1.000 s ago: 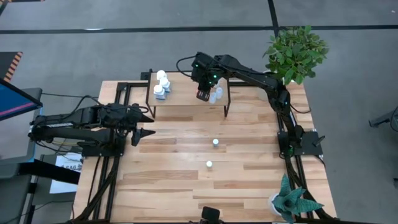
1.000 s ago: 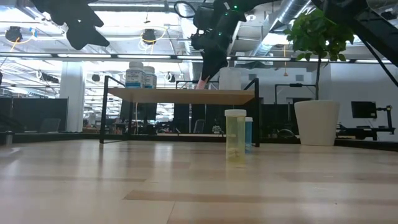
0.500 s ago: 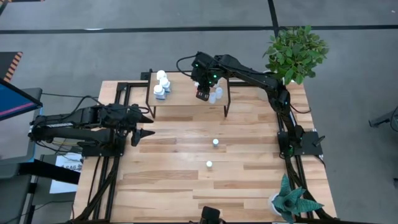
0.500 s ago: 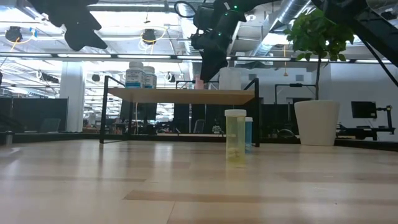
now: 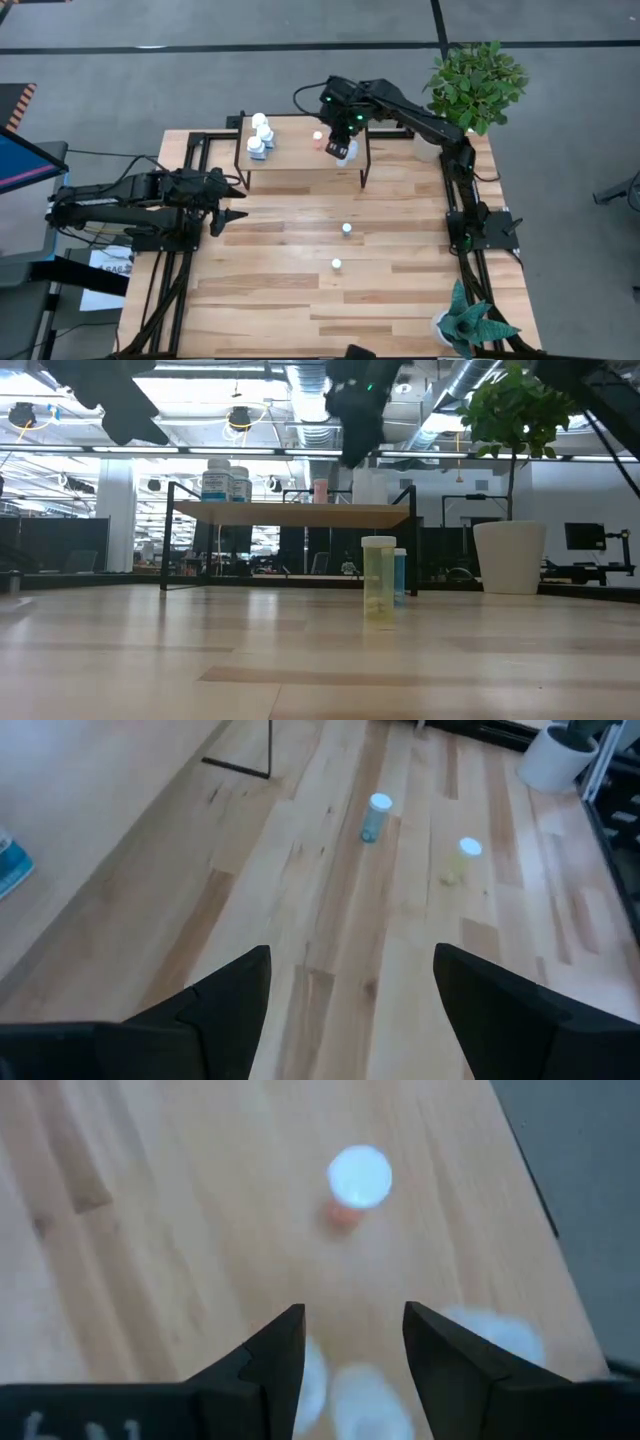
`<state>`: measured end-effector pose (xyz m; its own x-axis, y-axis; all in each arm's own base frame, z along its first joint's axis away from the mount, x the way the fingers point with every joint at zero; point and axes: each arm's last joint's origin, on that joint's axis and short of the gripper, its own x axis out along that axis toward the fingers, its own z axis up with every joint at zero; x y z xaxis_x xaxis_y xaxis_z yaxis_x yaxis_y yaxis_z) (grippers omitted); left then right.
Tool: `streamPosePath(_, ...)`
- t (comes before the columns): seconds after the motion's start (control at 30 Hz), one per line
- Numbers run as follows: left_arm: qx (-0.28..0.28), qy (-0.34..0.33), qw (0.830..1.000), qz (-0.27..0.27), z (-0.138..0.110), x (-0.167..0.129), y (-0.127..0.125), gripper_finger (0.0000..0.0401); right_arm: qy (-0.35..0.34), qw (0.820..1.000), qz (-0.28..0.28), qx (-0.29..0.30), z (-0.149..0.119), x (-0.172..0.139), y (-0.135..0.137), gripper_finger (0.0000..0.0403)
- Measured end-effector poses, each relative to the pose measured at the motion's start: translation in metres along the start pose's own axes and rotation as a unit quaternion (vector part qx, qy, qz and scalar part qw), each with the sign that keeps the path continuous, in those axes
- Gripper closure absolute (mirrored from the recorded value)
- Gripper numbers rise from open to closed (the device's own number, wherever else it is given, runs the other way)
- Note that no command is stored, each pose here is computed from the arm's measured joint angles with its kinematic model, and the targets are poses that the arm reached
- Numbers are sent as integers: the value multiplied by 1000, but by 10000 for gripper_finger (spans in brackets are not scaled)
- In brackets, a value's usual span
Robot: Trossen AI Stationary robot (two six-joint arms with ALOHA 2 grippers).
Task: Pick and place medicine bottles onto shelf by color
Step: Put the blue medicine bottle on the shelf
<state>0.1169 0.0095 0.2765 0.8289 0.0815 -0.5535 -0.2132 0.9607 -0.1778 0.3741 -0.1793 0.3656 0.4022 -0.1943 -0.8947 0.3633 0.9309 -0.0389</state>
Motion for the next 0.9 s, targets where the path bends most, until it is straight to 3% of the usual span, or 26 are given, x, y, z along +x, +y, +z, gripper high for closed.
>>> streamPosePath(0.43, -19, -118, 993, -18, -48, 21, 11, 136, -68, 996, 36, -33, -43, -120, 52, 225)
streamPosePath(0.67, -24, -179, 983, -33, -69, 27, 16, 136, -76, 994, 64, -37, -70, -159, 76, 223)
streamPosePath(0.9, -30, -226, 973, -46, -86, 33, 20, 136, -84, 991, 92, -42, -81, -173, 98, 231)
